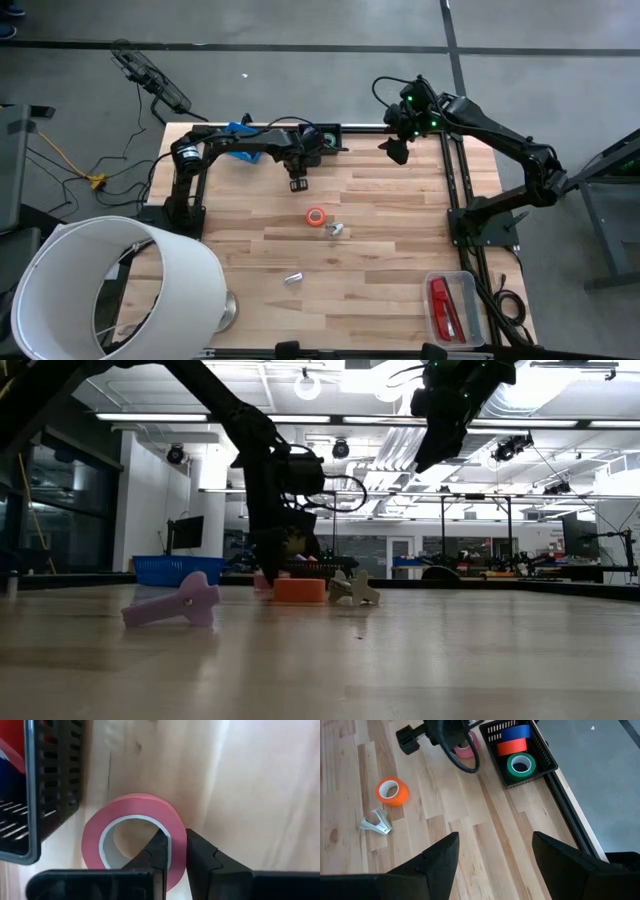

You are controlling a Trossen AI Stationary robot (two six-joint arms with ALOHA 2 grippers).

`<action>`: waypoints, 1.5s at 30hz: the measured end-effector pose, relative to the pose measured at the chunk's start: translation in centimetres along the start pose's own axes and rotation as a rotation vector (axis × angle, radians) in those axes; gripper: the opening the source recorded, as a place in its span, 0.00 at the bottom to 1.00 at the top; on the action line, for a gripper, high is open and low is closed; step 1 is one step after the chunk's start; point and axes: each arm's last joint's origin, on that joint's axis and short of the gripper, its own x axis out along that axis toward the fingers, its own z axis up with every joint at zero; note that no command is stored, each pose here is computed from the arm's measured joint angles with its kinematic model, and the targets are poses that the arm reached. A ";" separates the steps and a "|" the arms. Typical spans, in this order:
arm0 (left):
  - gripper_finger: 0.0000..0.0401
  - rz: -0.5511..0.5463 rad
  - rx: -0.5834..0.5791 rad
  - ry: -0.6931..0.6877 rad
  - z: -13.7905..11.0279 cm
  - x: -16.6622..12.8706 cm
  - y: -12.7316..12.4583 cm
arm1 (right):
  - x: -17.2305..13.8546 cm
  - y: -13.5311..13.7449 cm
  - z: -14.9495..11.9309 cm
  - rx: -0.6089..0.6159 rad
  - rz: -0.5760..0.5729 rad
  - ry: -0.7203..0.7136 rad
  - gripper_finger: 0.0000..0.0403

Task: Pick and place Stapler, Stapler remover, tape
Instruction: Put the pink tape into the black bin

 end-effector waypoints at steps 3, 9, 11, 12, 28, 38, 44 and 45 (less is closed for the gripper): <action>0.08 0.006 0.013 -0.026 0.4 -0.9 -0.2 | 0.0 0.0 0.0 0.001 0.002 0.003 0.60; 0.08 -0.022 0.019 -0.082 2.1 -3.7 -0.1 | 0.0 0.0 0.0 0.001 0.003 0.005 0.60; 0.08 -0.028 0.018 -0.147 3.2 -4.9 0.3 | 0.0 0.0 0.0 -0.001 0.003 0.004 0.60; 0.08 -0.027 0.015 -0.192 3.8 -5.5 0.5 | 0.0 0.0 0.0 -0.004 0.002 0.004 0.60; 0.08 -0.002 -0.401 -0.530 7.2 -6.8 3.7 | 0.0 -0.1 0.4 -0.027 -0.014 -0.037 0.60; 0.08 -0.158 -0.853 -0.602 7.8 -4.6 5.6 | 0.0 -0.3 0.7 -0.011 -0.029 -0.067 0.60; 0.08 -0.198 -1.026 -0.591 7.3 -3.6 7.0 | 0.0 -0.3 0.8 0.003 -0.038 -0.077 0.60; 0.08 -0.196 -1.028 -0.610 7.4 -3.7 7.3 | 0.0 -0.3 0.8 0.003 -0.038 -0.077 0.60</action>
